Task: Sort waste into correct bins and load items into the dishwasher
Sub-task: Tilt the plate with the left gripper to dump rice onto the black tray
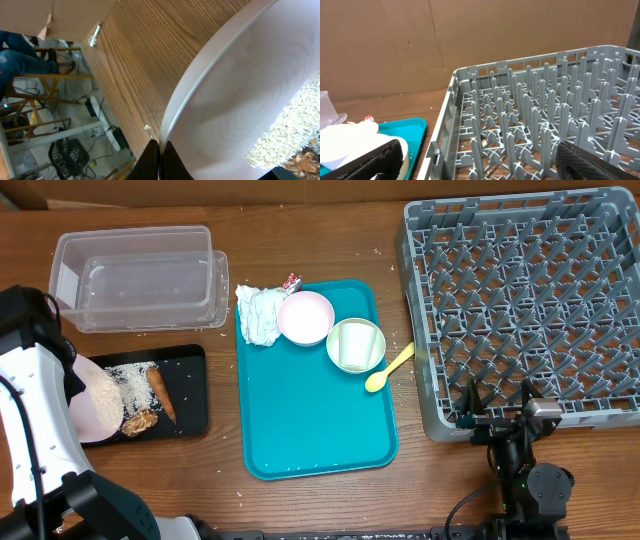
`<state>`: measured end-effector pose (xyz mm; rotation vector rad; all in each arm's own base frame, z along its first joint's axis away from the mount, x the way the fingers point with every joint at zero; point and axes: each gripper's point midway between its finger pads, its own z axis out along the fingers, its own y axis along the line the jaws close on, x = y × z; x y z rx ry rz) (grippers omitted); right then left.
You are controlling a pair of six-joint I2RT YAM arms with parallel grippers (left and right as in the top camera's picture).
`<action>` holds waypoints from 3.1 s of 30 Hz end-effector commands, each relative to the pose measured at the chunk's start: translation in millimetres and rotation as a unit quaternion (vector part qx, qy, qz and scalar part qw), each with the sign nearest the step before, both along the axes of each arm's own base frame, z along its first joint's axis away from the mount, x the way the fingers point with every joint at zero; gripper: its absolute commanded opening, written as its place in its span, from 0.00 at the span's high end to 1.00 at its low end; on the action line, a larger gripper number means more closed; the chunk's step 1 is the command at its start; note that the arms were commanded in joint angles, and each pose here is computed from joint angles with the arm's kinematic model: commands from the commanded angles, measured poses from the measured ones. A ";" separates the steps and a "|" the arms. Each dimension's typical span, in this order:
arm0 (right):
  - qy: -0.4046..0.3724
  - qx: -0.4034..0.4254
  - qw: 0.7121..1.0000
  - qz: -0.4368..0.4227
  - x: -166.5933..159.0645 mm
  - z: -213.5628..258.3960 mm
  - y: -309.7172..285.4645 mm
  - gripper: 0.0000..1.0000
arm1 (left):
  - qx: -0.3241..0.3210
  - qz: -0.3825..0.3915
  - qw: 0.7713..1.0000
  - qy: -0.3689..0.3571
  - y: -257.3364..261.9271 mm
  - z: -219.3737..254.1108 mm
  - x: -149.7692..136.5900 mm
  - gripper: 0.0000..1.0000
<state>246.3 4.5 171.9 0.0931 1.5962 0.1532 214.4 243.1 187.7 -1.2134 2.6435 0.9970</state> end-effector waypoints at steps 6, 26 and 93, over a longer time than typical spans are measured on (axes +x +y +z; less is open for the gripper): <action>-0.003 -0.002 1.000 0.001 0.0 -1.3 0.1 0.00 | 0.052 -0.001 0.999 0.000 6.3 22.6 0.8 0.96; -0.003 -0.002 1.000 0.001 0.0 -1.2 0.1 0.00 | 0.106 -0.024 0.994 0.023 -0.1 37.4 10.0 0.96; -0.003 -0.002 1.000 0.001 0.0 -1.2 0.1 0.00 | 0.217 -0.088 0.971 0.047 -38.8 70.1 35.3 0.96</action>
